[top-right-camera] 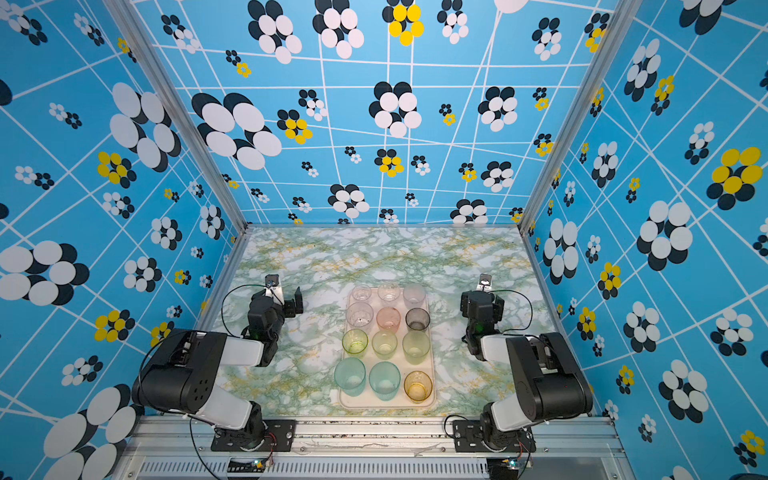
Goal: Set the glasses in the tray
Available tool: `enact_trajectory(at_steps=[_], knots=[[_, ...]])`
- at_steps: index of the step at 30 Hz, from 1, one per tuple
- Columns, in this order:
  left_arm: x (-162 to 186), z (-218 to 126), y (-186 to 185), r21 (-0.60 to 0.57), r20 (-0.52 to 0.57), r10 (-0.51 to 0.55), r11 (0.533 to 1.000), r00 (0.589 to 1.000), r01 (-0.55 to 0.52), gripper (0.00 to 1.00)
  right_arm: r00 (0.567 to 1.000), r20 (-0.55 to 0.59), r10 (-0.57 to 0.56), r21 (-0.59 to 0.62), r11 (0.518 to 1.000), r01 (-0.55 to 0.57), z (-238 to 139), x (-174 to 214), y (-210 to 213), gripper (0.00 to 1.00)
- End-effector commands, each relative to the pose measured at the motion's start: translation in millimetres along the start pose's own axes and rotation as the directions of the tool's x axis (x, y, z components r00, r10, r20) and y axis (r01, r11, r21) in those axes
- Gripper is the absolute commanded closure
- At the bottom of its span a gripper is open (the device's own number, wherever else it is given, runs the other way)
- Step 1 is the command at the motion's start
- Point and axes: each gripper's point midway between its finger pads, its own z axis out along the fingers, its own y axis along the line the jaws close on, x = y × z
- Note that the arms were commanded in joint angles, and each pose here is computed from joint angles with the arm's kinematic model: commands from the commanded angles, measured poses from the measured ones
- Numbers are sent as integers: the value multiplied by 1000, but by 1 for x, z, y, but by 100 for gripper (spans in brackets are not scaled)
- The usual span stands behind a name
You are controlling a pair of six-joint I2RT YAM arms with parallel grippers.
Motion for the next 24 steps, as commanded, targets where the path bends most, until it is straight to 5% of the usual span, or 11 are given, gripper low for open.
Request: enact_trajectory(at_steps=[1, 11, 13, 24], knots=[[-3, -2, -3, 17, 20, 12, 1000, 1000, -12, 1, 993, 114, 38, -48, 998, -33, -1, -29, 7, 18], [-1, 6, 2, 11, -24, -14, 1000, 1000, 14, 1, 994, 88, 63, -73, 996, -56, 7, -18, 0, 14], [-1, 8, 4, 14, -35, -24, 1000, 999, 25, 1, 991, 112, 71, -70, 996, -63, 7, -19, -1, 1], [0, 9, 6, 13, -45, -32, 999, 998, 33, 1, 992, 95, 87, -75, 994, -80, 9, -18, -4, 1]])
